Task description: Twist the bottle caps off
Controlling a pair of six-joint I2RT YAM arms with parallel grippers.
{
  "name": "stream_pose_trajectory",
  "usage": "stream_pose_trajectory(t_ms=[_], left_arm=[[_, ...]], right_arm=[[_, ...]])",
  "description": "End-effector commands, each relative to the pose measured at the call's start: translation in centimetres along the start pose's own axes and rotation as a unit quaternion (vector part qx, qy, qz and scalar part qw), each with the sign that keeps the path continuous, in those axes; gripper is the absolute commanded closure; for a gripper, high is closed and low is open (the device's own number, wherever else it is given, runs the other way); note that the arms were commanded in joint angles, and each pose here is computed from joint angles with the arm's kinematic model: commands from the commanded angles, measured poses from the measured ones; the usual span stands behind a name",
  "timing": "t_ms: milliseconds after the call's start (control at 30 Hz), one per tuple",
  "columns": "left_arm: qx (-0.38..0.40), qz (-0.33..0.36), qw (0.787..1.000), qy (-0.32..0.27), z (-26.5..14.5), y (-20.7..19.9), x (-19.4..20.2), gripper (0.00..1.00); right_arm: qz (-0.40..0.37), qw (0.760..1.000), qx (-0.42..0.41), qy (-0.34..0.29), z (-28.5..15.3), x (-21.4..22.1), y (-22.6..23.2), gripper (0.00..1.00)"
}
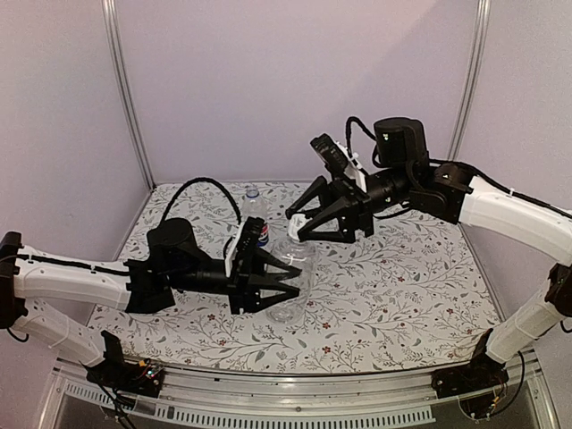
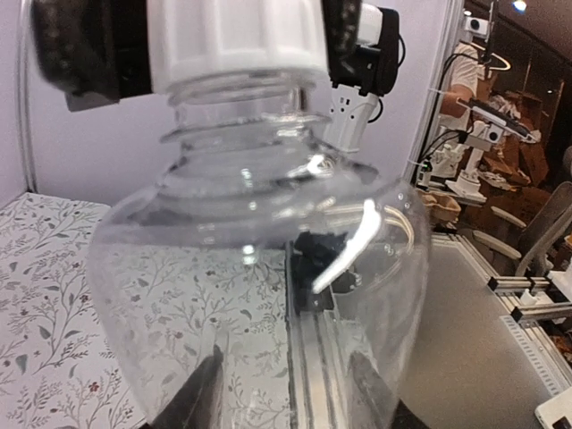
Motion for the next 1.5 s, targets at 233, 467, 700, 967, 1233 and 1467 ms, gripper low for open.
stream_pose_trajectory(t_ms=[233, 467, 700, 967, 1233, 1467], left_arm=[[-0.22, 0.061, 0.974, 0.009, 0.9, 3.0, -0.3, 0.61], [-0.321, 0.073, 0.944, 0.023, 1.5, 4.6, -0.2, 0.61], [-0.346, 0.073, 0.935, 0.026, 1.7, 5.2, -0.7, 0.61], [-0.361, 0.071, 0.93, 0.027, 2.0, 5.5, -0.9, 0.61], [-0.362, 0.07, 0.929, 0.028, 1.9, 5.5, -0.8, 0.62], [-0.364, 0.07, 0.928, 0.031, 1.8, 5.5, -0.7, 0.62]], right_arm=[[0.065, 0.97, 0.212, -0.098, -2.4, -3.5, -0.8, 0.1], [0.087, 0.927, 0.336, -0.139, -3.4, -3.8, -1.6, 0.09], [0.096, 0.913, 0.372, -0.14, -3.3, -3.3, -2.2, 0.13], [0.109, 0.916, 0.366, -0.12, -1.6, -2.8, -3.1, 0.17], [0.113, 0.919, 0.361, -0.111, -0.8, -2.7, -3.8, 0.29], [0.116, 0.925, 0.346, -0.109, -0.3, -2.5, -4.1, 0.42]])
Point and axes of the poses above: each gripper's point midway between its finger pads, its own z axis out along the fingers, its own y axis along the line the jaws close on, x = y × z, the point moved 10 cm from there along -z, back along the fingers, and after that the axes turned 9 degrees about z, right-handed, at the moved point
